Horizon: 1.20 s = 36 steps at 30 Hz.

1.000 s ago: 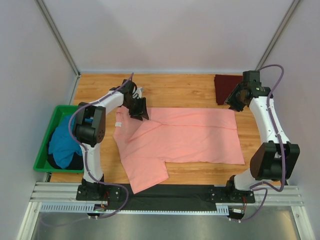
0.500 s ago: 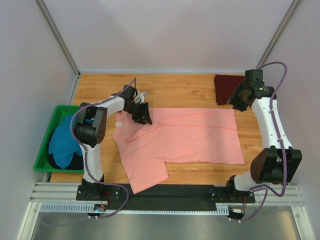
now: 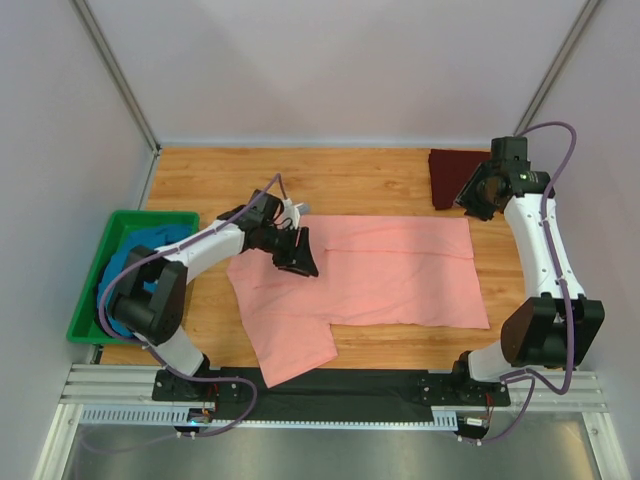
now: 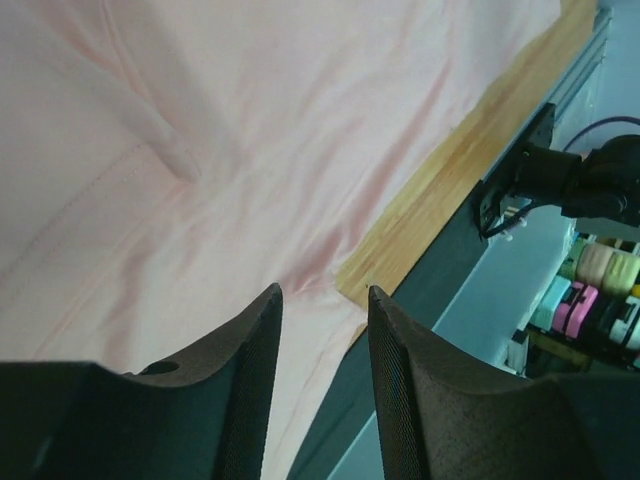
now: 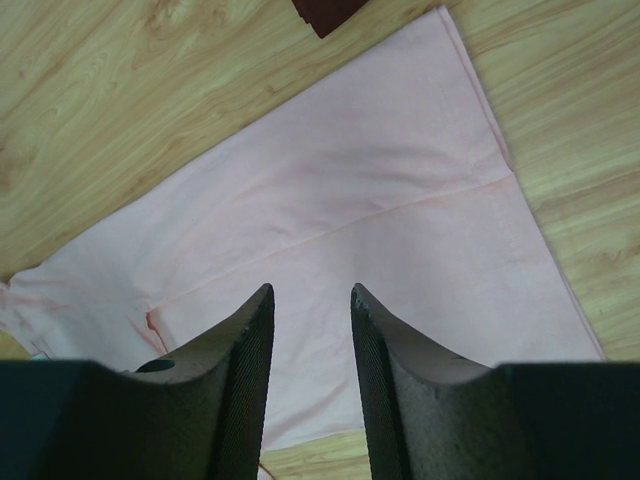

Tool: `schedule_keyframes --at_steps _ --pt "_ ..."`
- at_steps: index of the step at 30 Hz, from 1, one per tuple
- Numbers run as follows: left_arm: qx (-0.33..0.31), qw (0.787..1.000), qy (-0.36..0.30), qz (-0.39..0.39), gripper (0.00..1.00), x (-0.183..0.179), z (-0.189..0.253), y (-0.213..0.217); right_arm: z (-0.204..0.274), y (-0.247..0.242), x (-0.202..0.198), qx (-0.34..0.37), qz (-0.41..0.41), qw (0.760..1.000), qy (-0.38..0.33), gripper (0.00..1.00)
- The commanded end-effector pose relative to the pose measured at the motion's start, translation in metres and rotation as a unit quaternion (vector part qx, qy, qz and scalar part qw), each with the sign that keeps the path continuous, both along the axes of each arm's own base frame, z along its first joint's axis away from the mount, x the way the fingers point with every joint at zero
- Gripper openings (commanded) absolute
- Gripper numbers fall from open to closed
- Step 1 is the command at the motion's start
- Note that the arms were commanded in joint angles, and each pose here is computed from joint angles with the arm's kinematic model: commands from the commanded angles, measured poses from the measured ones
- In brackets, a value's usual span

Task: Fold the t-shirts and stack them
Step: Fold the tshirt

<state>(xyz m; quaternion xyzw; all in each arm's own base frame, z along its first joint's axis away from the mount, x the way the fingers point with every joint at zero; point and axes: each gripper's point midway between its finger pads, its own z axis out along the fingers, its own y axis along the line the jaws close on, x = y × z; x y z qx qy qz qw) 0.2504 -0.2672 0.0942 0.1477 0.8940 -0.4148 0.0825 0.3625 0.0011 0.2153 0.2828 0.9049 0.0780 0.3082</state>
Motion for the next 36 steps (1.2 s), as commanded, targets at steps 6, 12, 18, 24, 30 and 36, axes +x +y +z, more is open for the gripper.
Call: schedule_keyframes --at_steps 6,12,18,24,30,36 --pt "0.149 0.975 0.006 0.164 0.48 0.064 -0.005 0.073 -0.021 0.028 0.002 0.044 0.032 0.998 0.026 0.39" --pt "0.202 0.942 0.073 0.258 0.47 0.065 -0.014 0.135 -0.056 0.031 -0.007 0.054 0.025 0.996 0.059 0.39" --pt "0.230 0.922 0.100 0.295 0.45 0.042 -0.035 0.155 -0.064 0.032 -0.006 0.056 0.026 0.996 0.069 0.39" --pt "0.254 0.907 0.134 0.308 0.44 0.026 -0.050 0.165 -0.068 0.043 -0.011 0.071 0.038 0.994 0.077 0.38" --pt "0.227 0.910 0.138 0.319 0.45 0.026 -0.058 0.156 -0.080 0.111 -0.024 0.096 0.119 0.985 0.084 0.38" --pt "0.235 0.908 0.134 0.319 0.44 0.029 -0.067 0.159 -0.097 0.224 -0.034 0.143 0.223 0.961 0.078 0.39"
